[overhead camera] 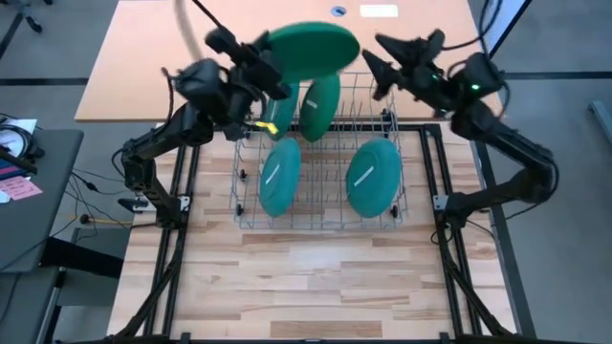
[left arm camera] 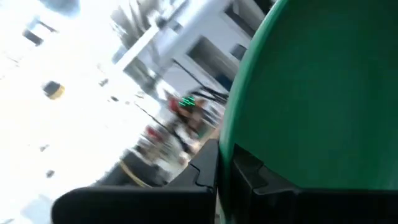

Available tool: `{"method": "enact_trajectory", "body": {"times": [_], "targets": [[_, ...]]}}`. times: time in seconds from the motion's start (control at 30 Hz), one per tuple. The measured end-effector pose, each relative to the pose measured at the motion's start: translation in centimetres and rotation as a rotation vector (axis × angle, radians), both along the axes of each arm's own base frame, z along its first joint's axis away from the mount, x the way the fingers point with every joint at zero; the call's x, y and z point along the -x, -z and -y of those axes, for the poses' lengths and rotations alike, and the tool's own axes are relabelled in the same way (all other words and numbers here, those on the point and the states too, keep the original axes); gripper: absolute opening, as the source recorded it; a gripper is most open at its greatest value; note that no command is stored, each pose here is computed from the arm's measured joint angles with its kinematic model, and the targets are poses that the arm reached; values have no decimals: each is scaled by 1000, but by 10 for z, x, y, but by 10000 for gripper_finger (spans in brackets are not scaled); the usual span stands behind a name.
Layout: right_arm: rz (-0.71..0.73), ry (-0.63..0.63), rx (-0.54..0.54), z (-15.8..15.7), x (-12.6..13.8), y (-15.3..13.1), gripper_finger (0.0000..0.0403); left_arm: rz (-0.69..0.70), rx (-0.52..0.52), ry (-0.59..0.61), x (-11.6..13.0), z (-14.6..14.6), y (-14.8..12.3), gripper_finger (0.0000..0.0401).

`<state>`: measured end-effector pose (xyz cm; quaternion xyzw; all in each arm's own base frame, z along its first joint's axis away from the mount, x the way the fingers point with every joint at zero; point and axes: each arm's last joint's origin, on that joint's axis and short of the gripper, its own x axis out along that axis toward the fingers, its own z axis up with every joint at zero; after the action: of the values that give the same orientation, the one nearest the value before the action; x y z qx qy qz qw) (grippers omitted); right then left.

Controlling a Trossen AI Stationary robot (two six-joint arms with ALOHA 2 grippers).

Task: Sort dishes
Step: Put the green plate into the dish rack

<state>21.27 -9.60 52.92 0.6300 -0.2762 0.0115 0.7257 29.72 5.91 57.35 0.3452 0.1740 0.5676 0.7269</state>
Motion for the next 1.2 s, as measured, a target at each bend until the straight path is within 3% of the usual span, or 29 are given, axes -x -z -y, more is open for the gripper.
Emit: {"method": "enact_trajectory", "body": {"times": [0.2, 0.4, 0.6, 0.93, 1.2], "targets": [[208, -88, -124, 18, -46, 11, 224, -76, -169, -55, 12, 4, -23, 4], [350, -104, -220, 32, -81, 29, 224, -205, -247, -42, 10, 4, -24, 4], [396, -103, -234, 38, -91, 35, 224, -348, -268, -13, -6, 8, -11, 4], [400, -87, -218, 40, -86, 33, 217, -401, -271, 7, -20, 15, -3, 4], [345, -62, -216, 38, -82, 31, 153, -420, -281, 9, -21, 13, -2, 4]]}}
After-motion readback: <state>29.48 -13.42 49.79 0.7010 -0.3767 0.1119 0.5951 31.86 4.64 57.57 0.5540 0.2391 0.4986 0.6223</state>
